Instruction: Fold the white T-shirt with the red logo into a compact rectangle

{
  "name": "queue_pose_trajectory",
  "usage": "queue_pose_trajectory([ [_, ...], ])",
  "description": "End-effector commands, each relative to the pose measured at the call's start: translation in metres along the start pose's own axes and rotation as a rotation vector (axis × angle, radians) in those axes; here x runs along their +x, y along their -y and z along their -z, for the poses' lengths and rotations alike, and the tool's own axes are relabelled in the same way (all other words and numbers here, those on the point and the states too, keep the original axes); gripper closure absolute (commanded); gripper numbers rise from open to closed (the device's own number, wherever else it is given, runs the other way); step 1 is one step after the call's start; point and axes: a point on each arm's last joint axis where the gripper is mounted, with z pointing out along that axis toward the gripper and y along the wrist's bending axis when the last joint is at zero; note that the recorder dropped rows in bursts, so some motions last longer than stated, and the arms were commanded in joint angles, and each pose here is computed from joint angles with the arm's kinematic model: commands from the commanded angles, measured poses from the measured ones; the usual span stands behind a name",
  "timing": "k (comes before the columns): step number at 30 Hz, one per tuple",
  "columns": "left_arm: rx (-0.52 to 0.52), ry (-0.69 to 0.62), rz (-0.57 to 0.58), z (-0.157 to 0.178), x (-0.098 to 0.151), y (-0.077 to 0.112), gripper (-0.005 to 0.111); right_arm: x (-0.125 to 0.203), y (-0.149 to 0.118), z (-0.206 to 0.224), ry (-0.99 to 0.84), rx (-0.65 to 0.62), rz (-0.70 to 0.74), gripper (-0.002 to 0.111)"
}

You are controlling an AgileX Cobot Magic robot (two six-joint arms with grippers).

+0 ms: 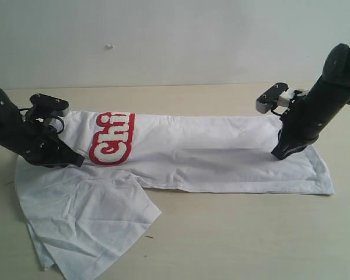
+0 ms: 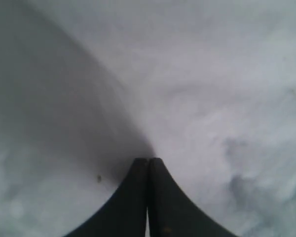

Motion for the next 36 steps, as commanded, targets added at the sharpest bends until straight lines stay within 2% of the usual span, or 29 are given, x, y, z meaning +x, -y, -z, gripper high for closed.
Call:
queue_pose_trajectory([
  [1,0.030,-0.134,-0.048,-0.011,0.021,-0.007,0.107,0.009,0.002,-0.012,-0.070,-0.009,0.006,0.108],
  [4,0.051,-0.169,-0.048,-0.010,0.025,-0.007,0.107,0.011,0.003,-0.012,-0.100,0.008,-0.020,0.108],
  [7,0.106,-0.245,-0.045,-0.008,0.032,-0.003,0.107,0.023,0.006,-0.010,-0.229,0.038,-0.017,0.108],
  [13,0.076,-0.223,-0.002,-0.009,0.030,-0.006,0.106,0.021,0.011,-0.010,-0.201,0.107,-0.082,0.108],
  [16,0.065,-0.195,0.008,-0.006,0.026,-0.006,0.086,0.017,0.013,-0.011,-0.160,0.125,-0.077,0.108],
  [19,0.070,-0.175,0.036,0.006,0.022,-0.010,0.058,0.012,0.014,-0.009,-0.110,0.137,-0.102,0.108],
  [20,0.089,-0.160,0.091,0.019,0.019,-0.014,0.048,0.009,0.015,-0.005,-0.079,0.153,-0.106,0.108],
  [21,0.100,-0.152,0.119,0.025,0.018,-0.016,0.047,0.007,0.015,-0.002,-0.061,0.158,-0.114,0.108],
  [24,0.219,-0.185,0.252,0.052,0.020,-0.016,0.048,-0.002,0.015,0.012,0.030,0.179,-0.153,0.108],
  [26,0.249,-0.180,0.303,0.061,0.024,-0.016,0.048,-0.007,0.015,0.020,0.074,0.189,-0.173,0.108],
  [31,0.288,-0.191,0.353,0.086,0.037,-0.006,0.048,-0.011,0.010,0.039,0.109,0.170,-0.153,0.108],
  [34,0.350,-0.296,0.400,0.098,0.059,0.008,0.048,-0.011,0.006,0.043,0.107,0.137,-0.168,0.108],
  [36,0.340,-0.340,0.425,0.101,0.078,0.015,0.048,-0.011,0.003,0.047,0.100,0.120,-0.168,0.108],
])
